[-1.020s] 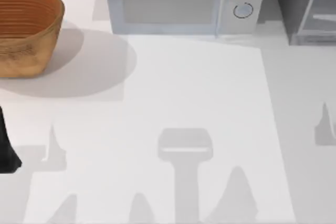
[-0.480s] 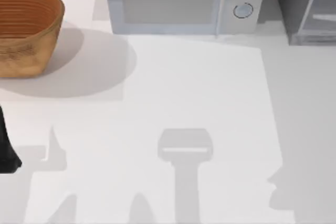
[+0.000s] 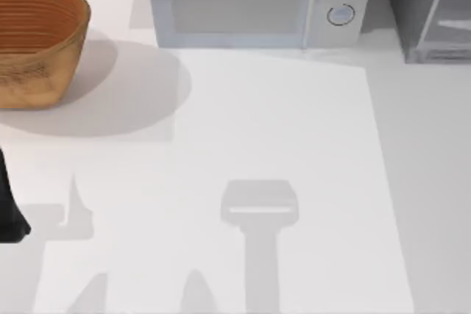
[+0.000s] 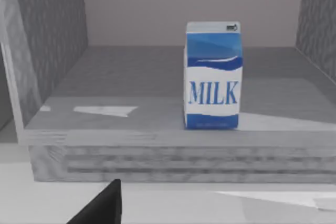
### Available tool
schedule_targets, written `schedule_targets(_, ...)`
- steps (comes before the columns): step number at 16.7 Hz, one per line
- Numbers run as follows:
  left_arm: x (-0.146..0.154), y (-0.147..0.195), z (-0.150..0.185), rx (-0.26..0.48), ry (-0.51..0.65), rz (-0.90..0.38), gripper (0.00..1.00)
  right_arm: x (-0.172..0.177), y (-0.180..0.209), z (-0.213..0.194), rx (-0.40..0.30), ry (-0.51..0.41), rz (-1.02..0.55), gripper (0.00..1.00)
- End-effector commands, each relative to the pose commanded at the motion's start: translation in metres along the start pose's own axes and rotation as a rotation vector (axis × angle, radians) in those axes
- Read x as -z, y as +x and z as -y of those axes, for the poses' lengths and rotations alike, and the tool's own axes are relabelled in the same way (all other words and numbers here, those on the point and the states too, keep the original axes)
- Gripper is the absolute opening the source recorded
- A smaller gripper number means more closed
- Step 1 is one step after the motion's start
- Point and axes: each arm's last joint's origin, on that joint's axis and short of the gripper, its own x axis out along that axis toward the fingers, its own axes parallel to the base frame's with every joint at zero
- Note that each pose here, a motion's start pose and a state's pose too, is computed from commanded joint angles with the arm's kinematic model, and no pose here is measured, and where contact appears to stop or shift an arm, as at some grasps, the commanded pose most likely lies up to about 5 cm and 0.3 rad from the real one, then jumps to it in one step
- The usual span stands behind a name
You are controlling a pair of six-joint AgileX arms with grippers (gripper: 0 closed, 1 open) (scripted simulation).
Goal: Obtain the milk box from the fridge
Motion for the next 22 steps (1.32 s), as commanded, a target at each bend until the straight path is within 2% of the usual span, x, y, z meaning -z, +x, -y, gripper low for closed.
schedule_targets(7, 0.000, 0.000, 0.000, 0.000, 0.000, 0.000, 1.00, 0.003, 0.009, 0.001, -0.002, 0.001, -0.008, 1.00)
schedule_targets(10, 0.000, 0.000, 0.000, 0.000, 0.000, 0.000, 1.00, 0.009, 0.043, 0.008, 0.001, -0.005, -0.009, 1.00)
schedule_targets(17, 0.000, 0.000, 0.000, 0.000, 0.000, 0.000, 1.00, 0.030, 0.153, 0.008, 0.008, -0.012, 0.014, 1.00)
schedule_targets(22, 0.000, 0.000, 0.000, 0.000, 0.000, 0.000, 1.00, 0.039, 0.176, 0.000, 0.010, -0.006, 0.001, 1.00)
